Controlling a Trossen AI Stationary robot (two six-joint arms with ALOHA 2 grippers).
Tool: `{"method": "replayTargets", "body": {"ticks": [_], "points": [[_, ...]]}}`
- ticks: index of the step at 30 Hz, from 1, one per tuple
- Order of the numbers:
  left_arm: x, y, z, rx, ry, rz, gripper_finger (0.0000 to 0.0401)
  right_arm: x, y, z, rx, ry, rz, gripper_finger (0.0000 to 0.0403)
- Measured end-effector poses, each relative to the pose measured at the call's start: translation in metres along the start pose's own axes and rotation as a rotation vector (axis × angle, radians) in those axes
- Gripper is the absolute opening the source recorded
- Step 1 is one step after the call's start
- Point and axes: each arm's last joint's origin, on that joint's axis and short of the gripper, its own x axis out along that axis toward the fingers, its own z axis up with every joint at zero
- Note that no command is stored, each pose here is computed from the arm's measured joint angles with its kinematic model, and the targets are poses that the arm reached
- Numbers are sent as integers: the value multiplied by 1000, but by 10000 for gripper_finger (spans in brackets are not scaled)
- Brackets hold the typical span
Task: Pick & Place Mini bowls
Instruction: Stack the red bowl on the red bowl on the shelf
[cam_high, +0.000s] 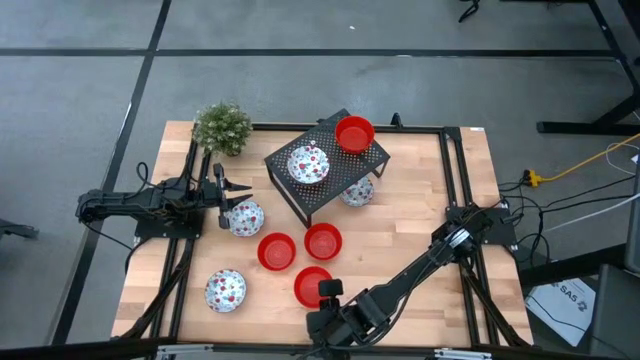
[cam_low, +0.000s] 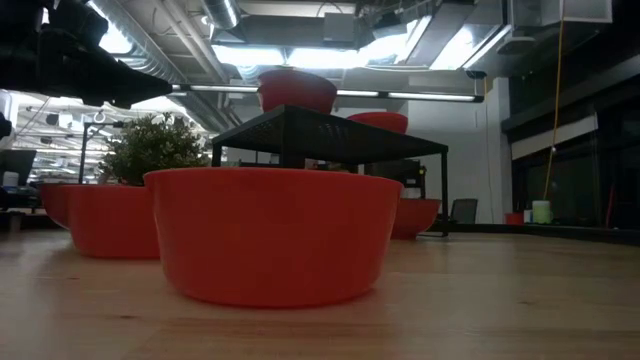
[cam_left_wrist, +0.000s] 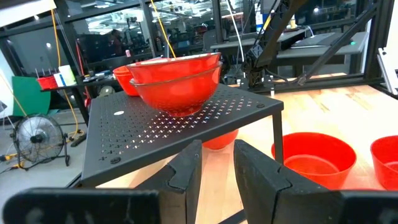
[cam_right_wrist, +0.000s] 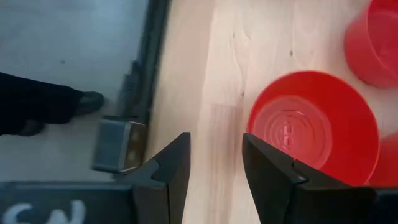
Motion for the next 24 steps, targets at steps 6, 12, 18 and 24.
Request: {"method": "replayTargets", "body": {"ticks": [6, 12, 18, 24], "points": [[0, 0, 0, 0, 0, 0, 88, 28, -3, -18, -7, 33, -51, 145], [0, 0, 0, 0, 0, 0, 88, 50, -11, -31, -2, 58, -75, 145], [0, 0, 0, 0, 0, 0, 88, 56, -15, -34, -11, 31, -159, 145], [0, 0, 0, 0, 0, 0, 88, 57, -21, -31, -43, 18, -173, 145]]}}
